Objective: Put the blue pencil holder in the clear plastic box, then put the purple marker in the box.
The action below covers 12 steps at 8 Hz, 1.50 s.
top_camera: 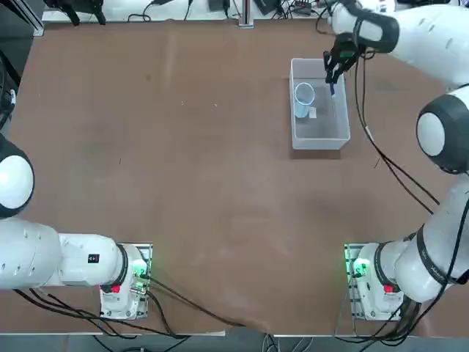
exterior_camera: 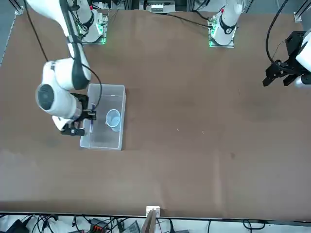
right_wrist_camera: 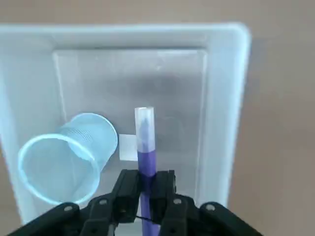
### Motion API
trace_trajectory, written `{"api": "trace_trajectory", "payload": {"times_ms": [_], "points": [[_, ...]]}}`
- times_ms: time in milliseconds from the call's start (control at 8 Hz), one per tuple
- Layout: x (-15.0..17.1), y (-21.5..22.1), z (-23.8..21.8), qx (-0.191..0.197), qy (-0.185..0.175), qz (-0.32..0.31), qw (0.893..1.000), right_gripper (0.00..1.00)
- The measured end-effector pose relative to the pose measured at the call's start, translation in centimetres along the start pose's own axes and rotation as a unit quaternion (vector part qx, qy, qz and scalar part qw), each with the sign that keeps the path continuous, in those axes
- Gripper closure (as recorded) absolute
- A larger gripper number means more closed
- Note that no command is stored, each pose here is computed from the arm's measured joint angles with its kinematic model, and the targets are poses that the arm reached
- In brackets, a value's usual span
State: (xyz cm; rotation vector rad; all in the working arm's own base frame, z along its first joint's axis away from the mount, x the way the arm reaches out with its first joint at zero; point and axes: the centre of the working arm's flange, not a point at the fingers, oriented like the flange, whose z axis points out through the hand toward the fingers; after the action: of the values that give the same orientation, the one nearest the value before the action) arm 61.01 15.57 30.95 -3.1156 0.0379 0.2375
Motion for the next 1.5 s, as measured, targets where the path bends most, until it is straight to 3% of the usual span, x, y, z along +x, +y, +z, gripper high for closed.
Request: {"api": "trace_trajectory", "payload": {"times_ms": [500,1500], "points": [[-2.0,-0.3,6.8,-0.017,-0.008,-0.006,1.000,0.85],[-1.8,0.8,9.8,-0.028,-0.003,0.002,1.000,0.84]]}}
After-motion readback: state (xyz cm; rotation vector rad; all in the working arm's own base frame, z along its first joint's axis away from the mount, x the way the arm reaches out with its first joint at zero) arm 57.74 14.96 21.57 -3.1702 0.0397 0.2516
